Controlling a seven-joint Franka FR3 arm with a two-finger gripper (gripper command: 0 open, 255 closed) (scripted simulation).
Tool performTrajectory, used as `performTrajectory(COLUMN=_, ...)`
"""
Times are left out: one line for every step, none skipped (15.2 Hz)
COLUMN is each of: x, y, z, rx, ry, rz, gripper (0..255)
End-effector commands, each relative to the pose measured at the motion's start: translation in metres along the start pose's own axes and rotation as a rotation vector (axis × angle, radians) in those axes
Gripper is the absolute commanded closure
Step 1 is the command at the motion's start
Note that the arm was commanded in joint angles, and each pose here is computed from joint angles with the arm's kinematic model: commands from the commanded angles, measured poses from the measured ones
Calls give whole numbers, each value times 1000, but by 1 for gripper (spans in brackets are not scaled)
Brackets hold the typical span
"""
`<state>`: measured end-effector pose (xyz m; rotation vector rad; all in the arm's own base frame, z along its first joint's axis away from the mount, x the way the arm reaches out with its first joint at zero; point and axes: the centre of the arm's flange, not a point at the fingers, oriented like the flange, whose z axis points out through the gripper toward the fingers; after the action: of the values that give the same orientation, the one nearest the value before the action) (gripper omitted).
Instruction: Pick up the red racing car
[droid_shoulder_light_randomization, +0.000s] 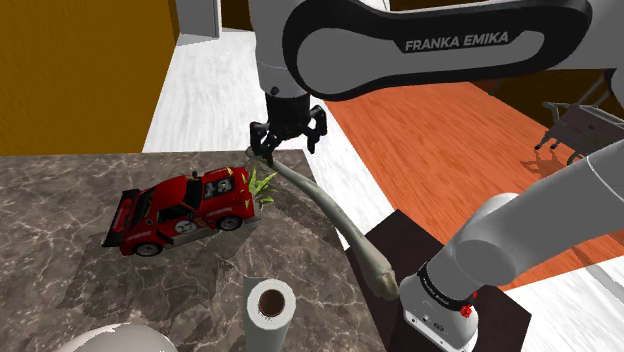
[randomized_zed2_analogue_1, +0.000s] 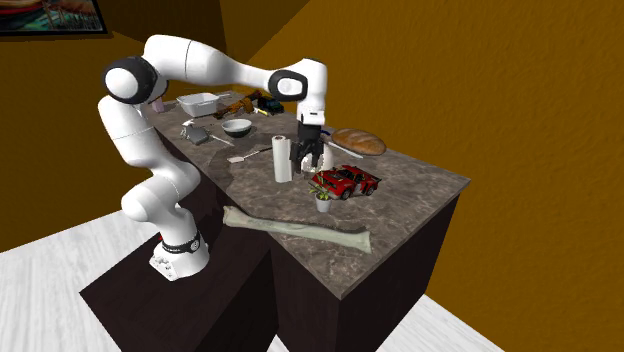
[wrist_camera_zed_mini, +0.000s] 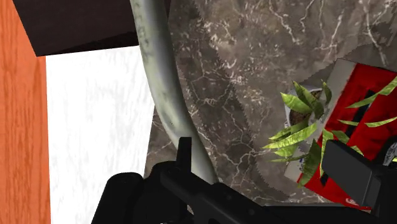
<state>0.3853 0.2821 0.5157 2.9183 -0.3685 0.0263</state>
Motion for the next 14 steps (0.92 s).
performTrajectory(x=3, y=-25, z=-2, rx=-5, ry=5, rz=32, gripper=0)
performTrajectory(x=5, y=-39, z=-3, rx=-8, ry=8, rz=45, gripper=0)
performTrajectory(x=8, y=-52, z=-3, rx=-11, ry=10, rz=59, gripper=0)
performTrajectory(x=10, y=-66, z=-4, rx=-14, ry=13, rz=73, gripper=0)
performTrajectory(x=13, y=-79, z=-5, rx=-17, ry=16, rz=87, gripper=0)
performTrajectory(x=16, y=-92, z=-5, rx=-20, ry=18, rz=100, gripper=0)
performTrajectory(x=19, y=-105, z=-6, rx=-23, ry=21, rz=114, gripper=0)
performTrajectory(x=22, y=-119, z=-6, rx=-26, ry=24, rz=128, gripper=0)
performTrajectory(x=26, y=-132, z=-7, rx=-29, ry=26, rz=142, gripper=0)
performTrajectory(x=30, y=-145, z=-8, rx=-32, ry=29, rz=155, gripper=0)
performTrajectory(x=33, y=-158, z=-8, rx=-35, ry=32, rz=169, gripper=0)
performTrajectory(x=37, y=-171, z=-9, rx=-38, ry=34, rz=183, gripper=0)
performTrajectory(x=42, y=-184, z=-9, rx=-40, ry=37, rz=197, gripper=0)
performTrajectory(x=46, y=-197, z=-9, rx=-43, ry=40, rz=210, gripper=0)
